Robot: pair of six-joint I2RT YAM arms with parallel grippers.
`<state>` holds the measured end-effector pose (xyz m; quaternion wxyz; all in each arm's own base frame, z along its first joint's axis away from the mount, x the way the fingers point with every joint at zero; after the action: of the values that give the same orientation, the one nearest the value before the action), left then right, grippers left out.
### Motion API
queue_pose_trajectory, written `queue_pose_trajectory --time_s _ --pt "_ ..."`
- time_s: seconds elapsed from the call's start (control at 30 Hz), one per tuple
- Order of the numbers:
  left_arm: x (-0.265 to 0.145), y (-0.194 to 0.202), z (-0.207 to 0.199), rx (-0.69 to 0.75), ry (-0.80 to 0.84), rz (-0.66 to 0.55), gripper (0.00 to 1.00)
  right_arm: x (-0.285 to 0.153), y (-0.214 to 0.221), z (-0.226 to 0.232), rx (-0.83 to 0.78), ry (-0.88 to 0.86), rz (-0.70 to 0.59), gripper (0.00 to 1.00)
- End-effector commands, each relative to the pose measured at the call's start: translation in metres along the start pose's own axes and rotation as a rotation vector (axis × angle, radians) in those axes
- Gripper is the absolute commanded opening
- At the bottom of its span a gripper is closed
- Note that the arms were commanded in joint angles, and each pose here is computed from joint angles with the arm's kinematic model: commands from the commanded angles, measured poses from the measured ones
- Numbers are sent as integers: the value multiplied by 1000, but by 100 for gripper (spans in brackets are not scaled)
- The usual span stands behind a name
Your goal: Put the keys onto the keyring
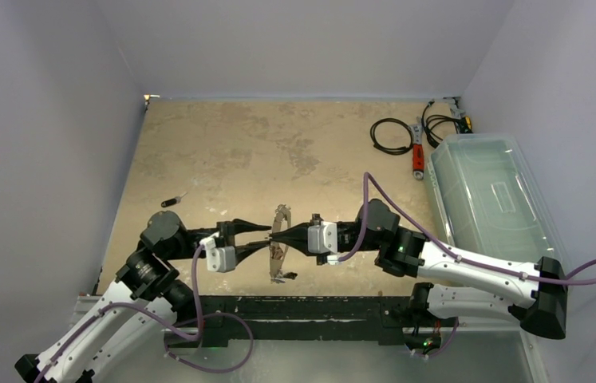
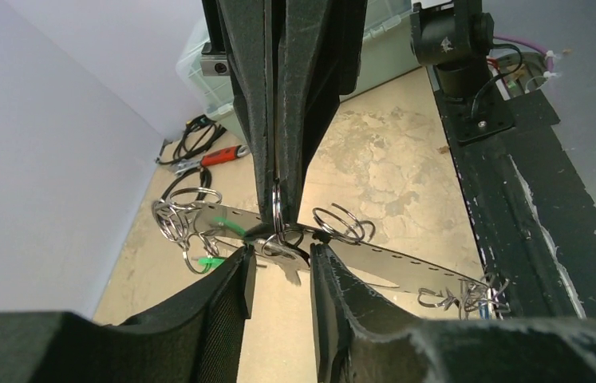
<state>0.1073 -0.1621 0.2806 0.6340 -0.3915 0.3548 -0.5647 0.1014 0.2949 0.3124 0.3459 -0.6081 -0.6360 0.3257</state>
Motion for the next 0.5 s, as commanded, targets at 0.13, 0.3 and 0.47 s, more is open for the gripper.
queue_pose_trajectory --time_s 0.13,0.3,0.47 --pt "-1 -8 5 29 -21 -30 44 -1 -23 -8 -30 35 -120 0" --pt "-8 -17 8 50 -100 -65 78 -5 -23 -10 -34 59 -112 0" --pt "-21 -29 15 19 -307 -193 93 -8 -26 -13 -41 87 -111 0"
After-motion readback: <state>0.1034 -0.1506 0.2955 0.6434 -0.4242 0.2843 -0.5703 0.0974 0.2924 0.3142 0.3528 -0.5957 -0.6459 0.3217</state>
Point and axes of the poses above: each gripper's point midway between its finger pads, its own x axis out along the fingers, its own z axis along the line the jaws close on, y = z × x, the point moved 7 cm from there along -x, back along the fingers, and after that the axes turned 4 degrees about -x, right-handed, at the moved point
